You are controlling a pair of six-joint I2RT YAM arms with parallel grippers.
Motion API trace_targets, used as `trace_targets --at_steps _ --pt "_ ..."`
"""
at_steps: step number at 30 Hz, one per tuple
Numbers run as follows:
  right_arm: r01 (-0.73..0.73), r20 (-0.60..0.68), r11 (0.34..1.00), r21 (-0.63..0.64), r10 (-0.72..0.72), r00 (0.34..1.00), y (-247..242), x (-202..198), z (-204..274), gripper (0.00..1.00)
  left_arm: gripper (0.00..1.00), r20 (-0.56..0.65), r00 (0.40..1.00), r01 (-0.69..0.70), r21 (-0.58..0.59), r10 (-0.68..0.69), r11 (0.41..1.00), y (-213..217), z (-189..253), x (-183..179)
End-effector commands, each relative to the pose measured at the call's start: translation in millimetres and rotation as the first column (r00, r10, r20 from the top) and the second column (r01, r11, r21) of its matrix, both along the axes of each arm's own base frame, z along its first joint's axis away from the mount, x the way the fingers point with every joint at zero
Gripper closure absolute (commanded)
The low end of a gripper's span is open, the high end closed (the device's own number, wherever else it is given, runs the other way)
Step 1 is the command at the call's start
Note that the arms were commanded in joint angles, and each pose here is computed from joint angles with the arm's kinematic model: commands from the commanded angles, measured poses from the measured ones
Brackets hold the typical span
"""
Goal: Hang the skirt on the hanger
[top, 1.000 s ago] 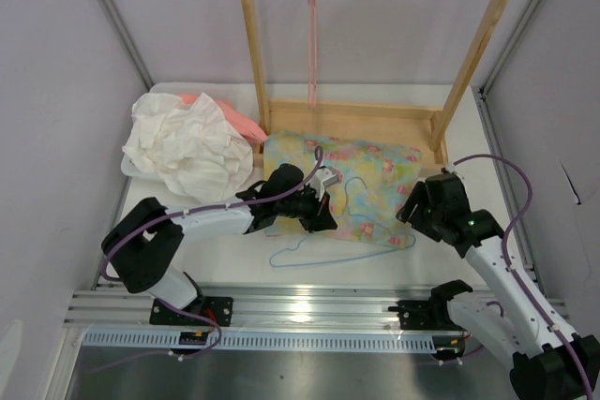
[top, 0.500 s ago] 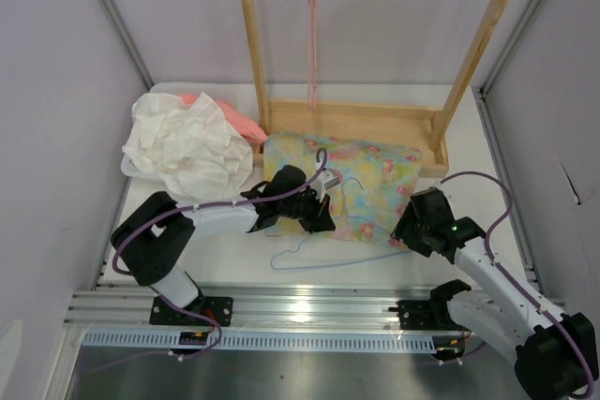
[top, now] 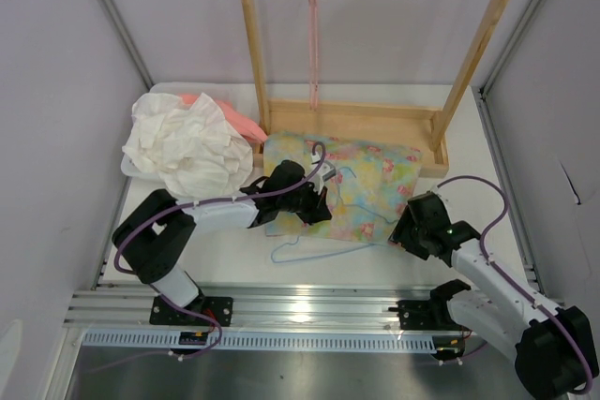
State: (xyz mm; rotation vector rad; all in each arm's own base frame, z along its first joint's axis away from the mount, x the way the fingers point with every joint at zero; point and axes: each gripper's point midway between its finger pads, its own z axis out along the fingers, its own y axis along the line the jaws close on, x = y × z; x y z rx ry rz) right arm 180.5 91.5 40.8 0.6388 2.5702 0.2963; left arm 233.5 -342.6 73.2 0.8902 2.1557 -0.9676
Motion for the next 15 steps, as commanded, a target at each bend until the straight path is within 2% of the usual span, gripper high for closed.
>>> trace_targets --at_steps 1,12,14,15 --pt "0.017 0.027 1.000 0.008 -0.017 1.000 2.6 8.2 -1.4 0.39 1.00 0.065 0.998 -0.019 0.010 0.018 1.000 -0.9 7.5 18.9" --pt "0.028 0.015 1.000 0.008 -0.028 0.999 2.8 9.2 -19.8 0.39 1.00 0.061 0.998 -0.034 0.025 0.032 0.999 4.1 2.9 17.6" --pt "0.032 0.027 0.999 0.012 -0.032 0.999 3.6 12.3 -20.3 0.40 1.00 0.063 0.997 -0.039 0.024 0.038 0.999 4.4 3.6 18.1" --pt "0.033 0.025 0.999 0.016 -0.034 0.999 4.3 12.4 -21.4 0.45 1.00 0.061 0.997 -0.041 0.027 0.039 0.999 5.3 2.1 17.6"
